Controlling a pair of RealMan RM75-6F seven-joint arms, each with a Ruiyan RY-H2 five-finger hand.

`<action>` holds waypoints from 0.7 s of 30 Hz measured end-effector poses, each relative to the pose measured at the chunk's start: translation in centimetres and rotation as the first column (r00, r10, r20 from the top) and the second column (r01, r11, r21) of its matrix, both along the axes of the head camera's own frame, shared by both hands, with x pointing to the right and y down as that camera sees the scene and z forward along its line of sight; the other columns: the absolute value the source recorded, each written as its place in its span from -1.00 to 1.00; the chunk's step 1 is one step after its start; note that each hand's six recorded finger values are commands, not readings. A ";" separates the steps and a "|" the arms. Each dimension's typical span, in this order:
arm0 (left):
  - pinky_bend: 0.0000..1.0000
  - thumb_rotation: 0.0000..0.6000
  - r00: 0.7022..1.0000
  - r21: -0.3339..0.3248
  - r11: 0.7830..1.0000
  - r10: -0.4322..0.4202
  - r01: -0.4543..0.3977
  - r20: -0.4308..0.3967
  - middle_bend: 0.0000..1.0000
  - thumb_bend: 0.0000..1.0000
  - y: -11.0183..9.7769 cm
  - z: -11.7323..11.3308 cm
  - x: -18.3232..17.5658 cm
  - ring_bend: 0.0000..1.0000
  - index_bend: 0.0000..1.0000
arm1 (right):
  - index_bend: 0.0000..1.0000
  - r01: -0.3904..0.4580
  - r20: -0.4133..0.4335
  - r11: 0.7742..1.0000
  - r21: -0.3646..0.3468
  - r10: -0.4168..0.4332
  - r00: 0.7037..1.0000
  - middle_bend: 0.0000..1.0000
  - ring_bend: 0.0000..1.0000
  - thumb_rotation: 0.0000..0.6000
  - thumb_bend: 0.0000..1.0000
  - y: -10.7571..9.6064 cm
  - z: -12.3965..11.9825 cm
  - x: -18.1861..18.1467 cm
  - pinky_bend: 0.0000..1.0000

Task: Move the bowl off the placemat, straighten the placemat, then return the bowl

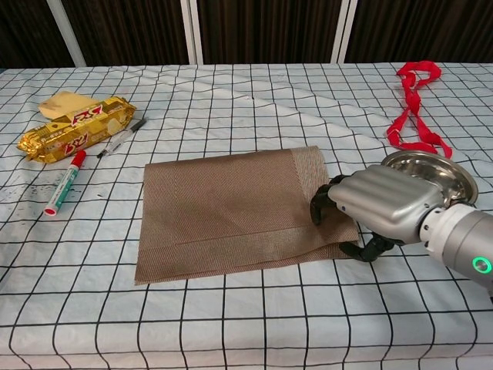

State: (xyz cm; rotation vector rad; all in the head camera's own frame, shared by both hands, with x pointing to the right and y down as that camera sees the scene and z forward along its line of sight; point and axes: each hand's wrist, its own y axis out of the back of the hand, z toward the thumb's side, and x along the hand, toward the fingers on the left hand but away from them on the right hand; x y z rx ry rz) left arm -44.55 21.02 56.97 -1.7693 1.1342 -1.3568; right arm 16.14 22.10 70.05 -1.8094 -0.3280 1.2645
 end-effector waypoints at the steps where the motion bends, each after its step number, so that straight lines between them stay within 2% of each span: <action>1: -1.00 1.00 1.000 -0.001 1.000 0.001 -0.001 0.001 -1.00 -0.97 0.0 0.0 0.0 -1.00 -1.00 | -0.31 0.000 -0.002 1.000 0.000 0.000 1.000 -0.56 -0.66 1.00 -0.28 0.0 0.1 0.0 -0.47; 5: -1.00 1.00 1.000 -0.001 1.000 0.001 -0.001 0.000 -1.00 -0.97 0.0 0.0 0.0 -1.00 -1.00 | -0.30 -0.007 -0.003 1.000 -0.003 0.007 1.000 -0.56 -0.65 1.00 -0.25 0.0 0.3 0.0 -0.47; 11: -1.00 1.00 1.000 -0.001 1.000 0.000 0.000 -0.003 -1.00 -0.97 0.0 0.0 0.0 -1.00 -1.00 | -0.15 -0.010 0.015 1.000 0.001 0.010 1.000 -0.54 -0.65 1.00 -0.18 0.0 0.2 -0.2 -0.47; 21: -1.00 1.00 1.000 -0.003 1.000 0.004 -0.004 -0.004 -1.00 -0.97 0.1 0.0 0.1 -1.00 -1.00 | 0.03 -0.023 0.082 1.000 0.011 0.022 0.996 -0.52 -0.64 1.00 -0.11 0.2 -1.0 -0.3 -0.47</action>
